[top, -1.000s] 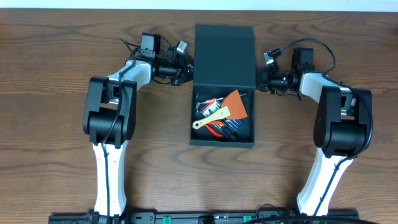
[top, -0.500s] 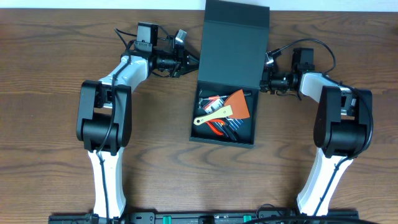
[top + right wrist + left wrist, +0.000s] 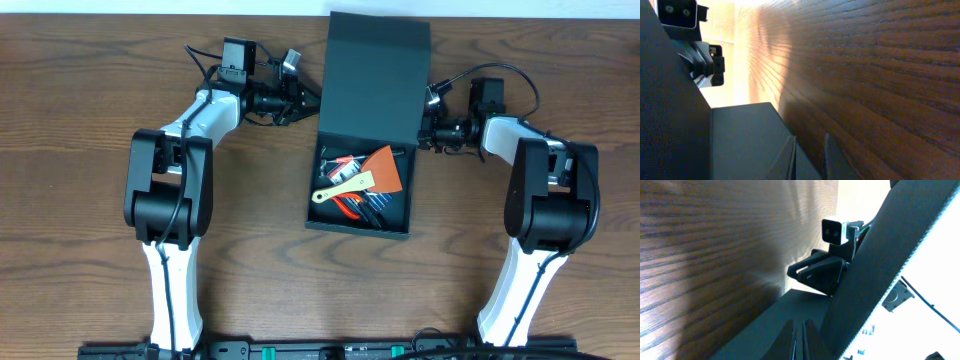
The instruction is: Pack container
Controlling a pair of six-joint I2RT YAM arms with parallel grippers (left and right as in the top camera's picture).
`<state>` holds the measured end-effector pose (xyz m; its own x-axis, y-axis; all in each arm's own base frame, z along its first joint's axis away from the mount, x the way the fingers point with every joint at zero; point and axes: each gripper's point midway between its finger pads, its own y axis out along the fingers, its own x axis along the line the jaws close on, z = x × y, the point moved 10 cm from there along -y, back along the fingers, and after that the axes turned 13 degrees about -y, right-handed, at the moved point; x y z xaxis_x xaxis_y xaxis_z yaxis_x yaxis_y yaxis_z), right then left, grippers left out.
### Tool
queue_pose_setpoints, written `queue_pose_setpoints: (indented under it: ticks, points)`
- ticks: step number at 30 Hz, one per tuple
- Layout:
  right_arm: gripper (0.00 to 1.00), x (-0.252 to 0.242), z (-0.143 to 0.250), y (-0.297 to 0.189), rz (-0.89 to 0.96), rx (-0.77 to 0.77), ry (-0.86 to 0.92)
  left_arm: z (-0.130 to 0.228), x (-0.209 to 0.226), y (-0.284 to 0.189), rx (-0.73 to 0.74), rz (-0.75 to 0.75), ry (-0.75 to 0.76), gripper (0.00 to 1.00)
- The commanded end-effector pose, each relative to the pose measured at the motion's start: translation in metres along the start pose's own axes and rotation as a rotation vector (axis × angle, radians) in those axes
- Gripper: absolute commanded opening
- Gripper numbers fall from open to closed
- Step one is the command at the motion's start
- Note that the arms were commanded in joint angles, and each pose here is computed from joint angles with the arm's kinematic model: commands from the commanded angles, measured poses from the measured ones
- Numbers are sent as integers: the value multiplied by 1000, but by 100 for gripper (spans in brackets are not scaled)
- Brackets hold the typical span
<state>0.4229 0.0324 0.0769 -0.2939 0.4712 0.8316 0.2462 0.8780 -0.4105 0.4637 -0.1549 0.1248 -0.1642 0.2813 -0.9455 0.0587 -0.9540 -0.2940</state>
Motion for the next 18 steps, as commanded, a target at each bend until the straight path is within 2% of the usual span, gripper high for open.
queue_pose_setpoints:
  ticks: [1, 6, 18]
  points:
    - [6, 1, 0, 2, -31, 7, -11, 8, -26, 6, 35, 32, 87, 5]
    - [6, -9, 7, -1, 91, 31, 47, 8, -26, 6, 35, 32, 90, 6]
    - [7, -24, 3, -43, 26, -60, 92, 8, -26, 6, 34, 32, 98, 6]
